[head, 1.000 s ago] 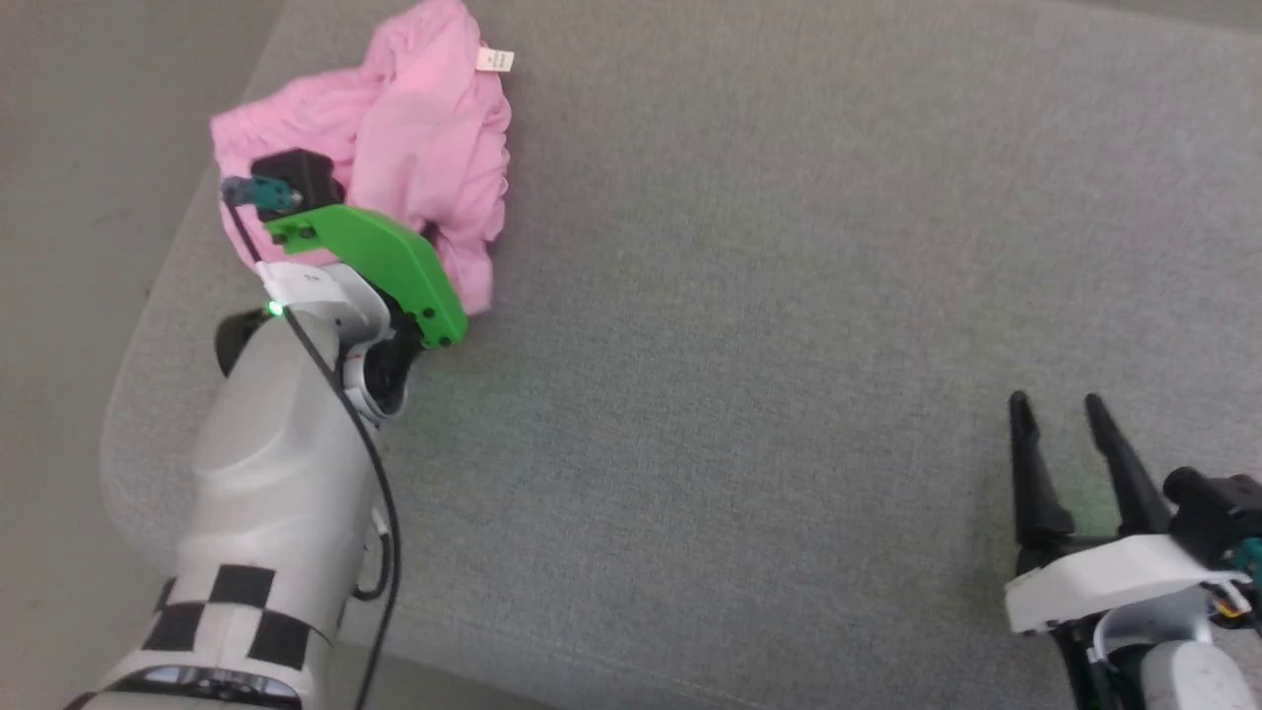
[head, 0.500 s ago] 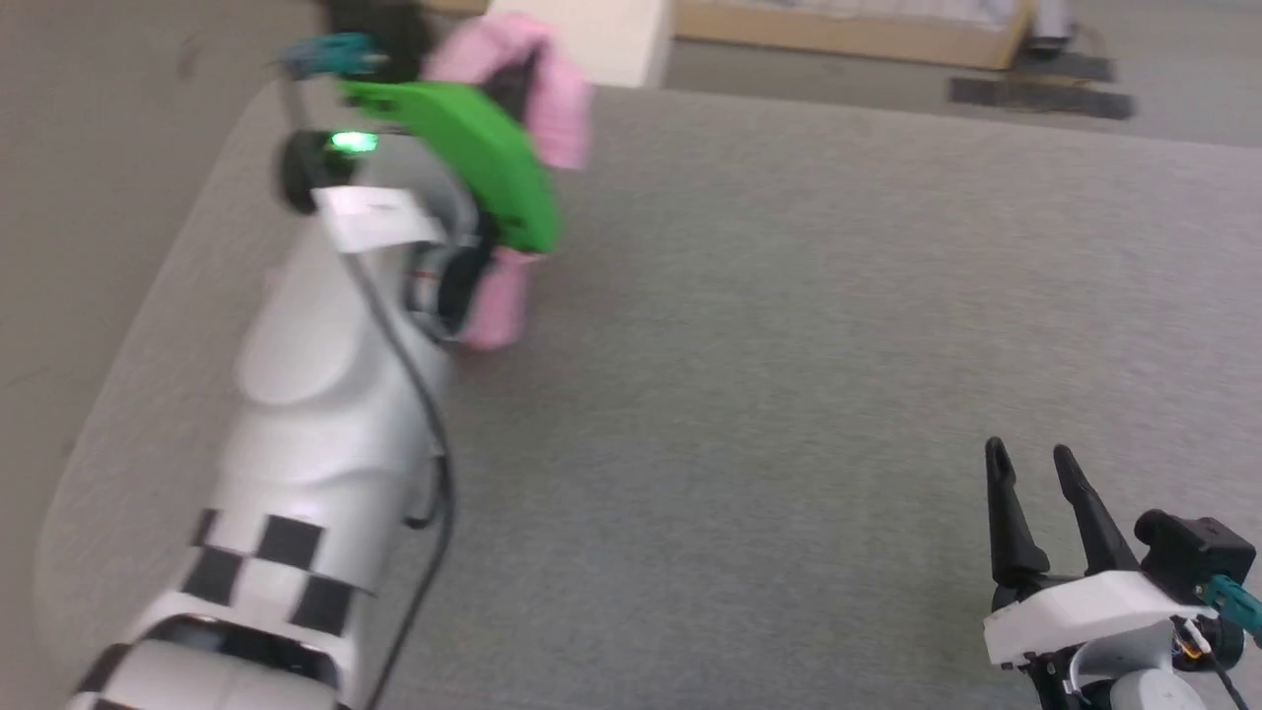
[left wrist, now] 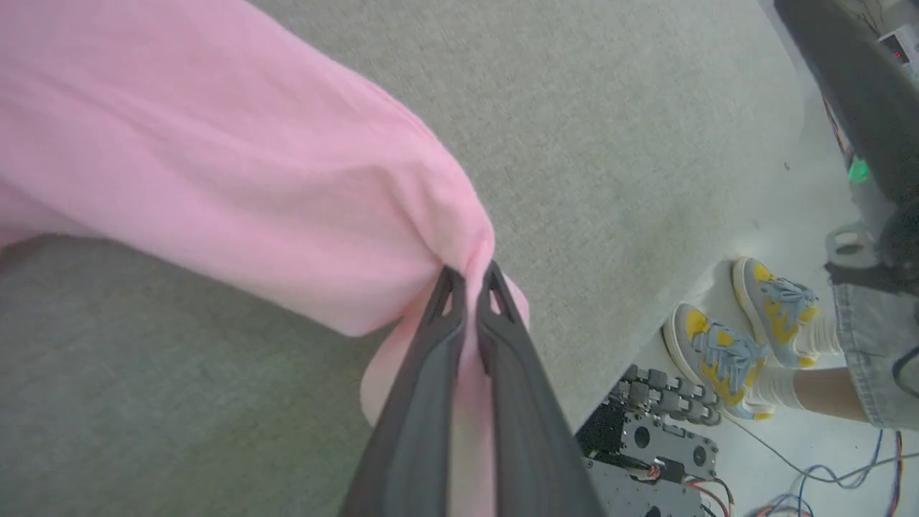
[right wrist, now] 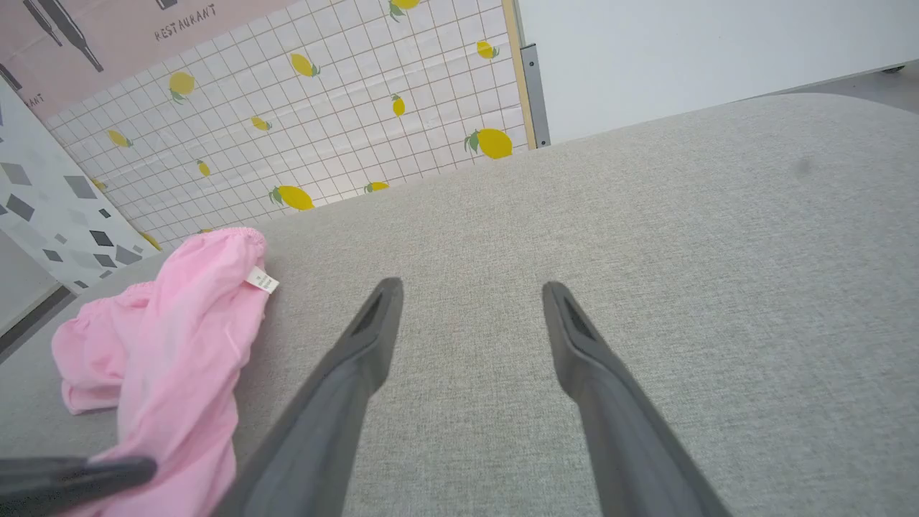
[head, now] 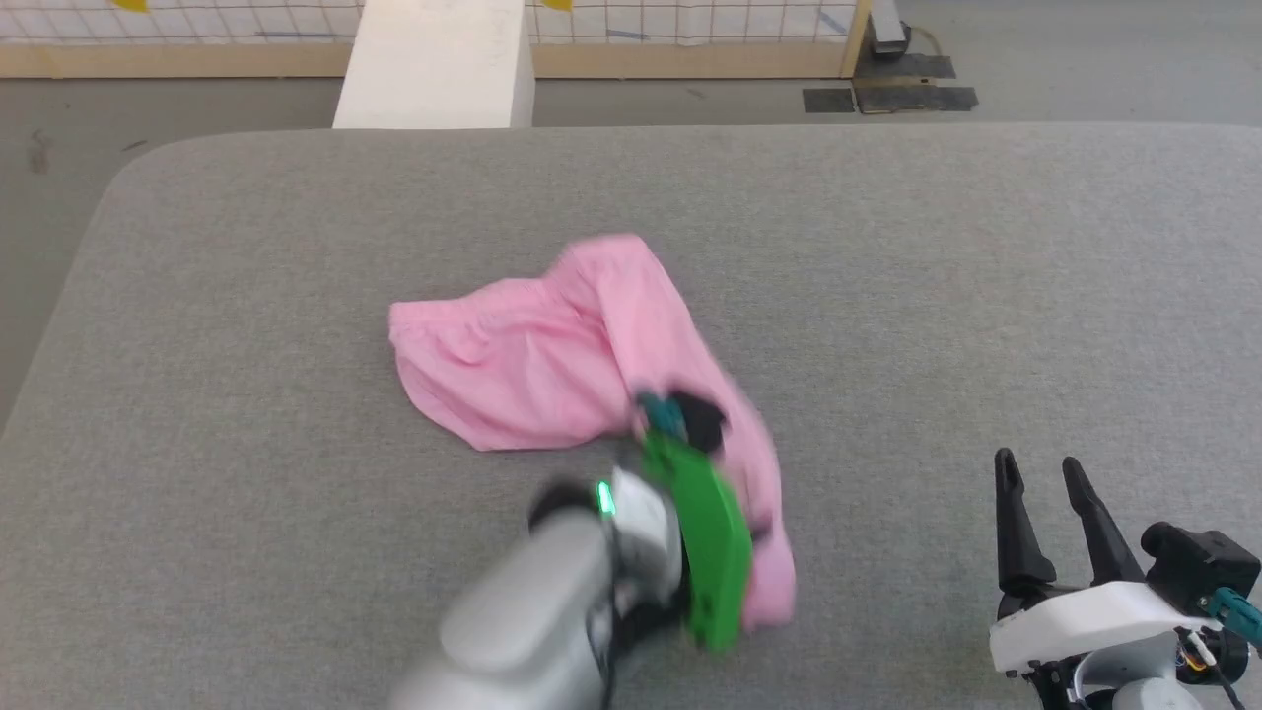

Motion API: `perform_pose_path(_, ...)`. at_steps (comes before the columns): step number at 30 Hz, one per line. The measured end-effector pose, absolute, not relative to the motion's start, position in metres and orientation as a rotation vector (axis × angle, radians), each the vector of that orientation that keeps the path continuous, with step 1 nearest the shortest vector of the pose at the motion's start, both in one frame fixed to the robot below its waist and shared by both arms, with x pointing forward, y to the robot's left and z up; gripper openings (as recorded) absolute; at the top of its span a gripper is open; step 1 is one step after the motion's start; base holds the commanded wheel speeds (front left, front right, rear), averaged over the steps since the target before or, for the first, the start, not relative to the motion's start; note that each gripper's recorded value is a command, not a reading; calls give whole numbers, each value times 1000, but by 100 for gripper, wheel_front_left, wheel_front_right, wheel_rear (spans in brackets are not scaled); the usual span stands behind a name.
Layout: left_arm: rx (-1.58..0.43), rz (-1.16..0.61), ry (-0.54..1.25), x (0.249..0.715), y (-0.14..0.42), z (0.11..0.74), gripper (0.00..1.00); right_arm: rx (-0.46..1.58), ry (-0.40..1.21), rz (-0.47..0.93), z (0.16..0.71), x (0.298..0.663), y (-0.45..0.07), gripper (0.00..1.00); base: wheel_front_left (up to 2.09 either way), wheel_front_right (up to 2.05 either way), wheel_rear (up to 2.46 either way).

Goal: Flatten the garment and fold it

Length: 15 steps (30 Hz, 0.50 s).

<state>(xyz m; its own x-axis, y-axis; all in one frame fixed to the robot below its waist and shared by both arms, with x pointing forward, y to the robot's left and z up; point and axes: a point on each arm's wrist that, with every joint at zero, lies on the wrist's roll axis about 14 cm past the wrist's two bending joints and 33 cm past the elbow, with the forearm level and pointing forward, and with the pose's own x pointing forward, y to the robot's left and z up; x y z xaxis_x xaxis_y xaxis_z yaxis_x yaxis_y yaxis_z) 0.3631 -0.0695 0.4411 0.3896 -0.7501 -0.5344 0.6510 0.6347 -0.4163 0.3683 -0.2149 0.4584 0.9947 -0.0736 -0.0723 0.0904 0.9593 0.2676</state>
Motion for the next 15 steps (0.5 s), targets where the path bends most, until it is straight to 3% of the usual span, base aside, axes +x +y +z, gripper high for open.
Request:
perform_pose_path(5,-201,-921,966,306,-76,403,0,277,67,-82,456,368,-214,100,0,0,0)
perform_pose_path(7,-280,-922,1001,295,-80,406,100,279,67,-73,456,369,-211,100,0,0,0)
perform_pose_path(10,-429,-885,971,305,-82,427,100,281,67,-53,456,371,-204,100,0,0,0)
perform_pose_path(15,-694,-738,645,374,-57,502,100,284,48,-27,463,376,-196,100,0,0,0)
